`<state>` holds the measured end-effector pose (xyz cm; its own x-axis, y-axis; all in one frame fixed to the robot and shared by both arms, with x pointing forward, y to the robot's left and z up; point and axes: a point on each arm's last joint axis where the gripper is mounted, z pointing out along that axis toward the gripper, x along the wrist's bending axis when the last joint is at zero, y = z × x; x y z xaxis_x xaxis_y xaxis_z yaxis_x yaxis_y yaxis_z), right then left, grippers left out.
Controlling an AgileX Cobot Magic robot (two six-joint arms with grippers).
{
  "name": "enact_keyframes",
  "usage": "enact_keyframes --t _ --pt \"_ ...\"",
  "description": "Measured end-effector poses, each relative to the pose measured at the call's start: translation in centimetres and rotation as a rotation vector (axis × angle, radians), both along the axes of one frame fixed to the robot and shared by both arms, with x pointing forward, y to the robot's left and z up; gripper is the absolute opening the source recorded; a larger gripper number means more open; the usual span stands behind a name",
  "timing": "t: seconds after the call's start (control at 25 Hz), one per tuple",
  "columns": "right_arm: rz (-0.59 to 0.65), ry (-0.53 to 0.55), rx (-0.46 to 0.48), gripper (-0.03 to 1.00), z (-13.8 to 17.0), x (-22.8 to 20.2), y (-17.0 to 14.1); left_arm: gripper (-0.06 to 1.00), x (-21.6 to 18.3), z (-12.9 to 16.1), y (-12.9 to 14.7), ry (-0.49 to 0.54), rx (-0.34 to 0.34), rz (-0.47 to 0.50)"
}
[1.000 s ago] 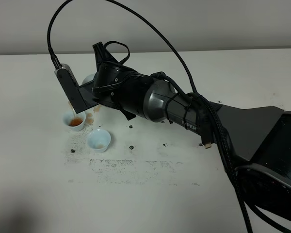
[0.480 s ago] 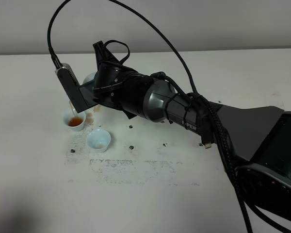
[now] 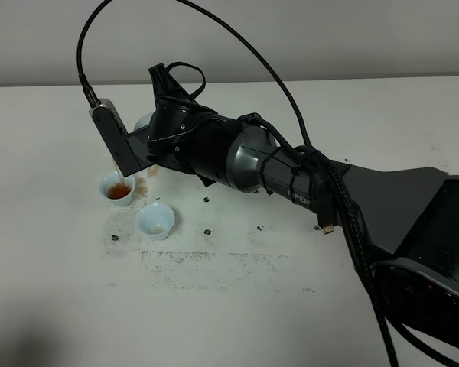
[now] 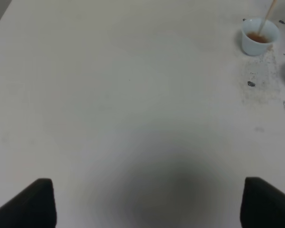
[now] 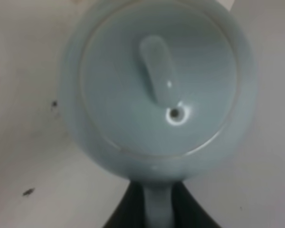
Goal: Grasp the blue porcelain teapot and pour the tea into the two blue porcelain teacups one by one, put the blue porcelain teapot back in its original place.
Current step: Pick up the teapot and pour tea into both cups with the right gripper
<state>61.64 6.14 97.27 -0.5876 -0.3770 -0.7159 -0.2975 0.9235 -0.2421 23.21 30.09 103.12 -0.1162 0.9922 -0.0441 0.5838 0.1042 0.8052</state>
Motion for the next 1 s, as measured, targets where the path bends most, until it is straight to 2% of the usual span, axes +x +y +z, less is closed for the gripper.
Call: enact_keyframes --t 1.0 --pt "0.004 0.001 -0.001 0.04 -0.01 -0.33 0.30 0.75 0.00 0.00 0.00 0.000 0.000 0.000"
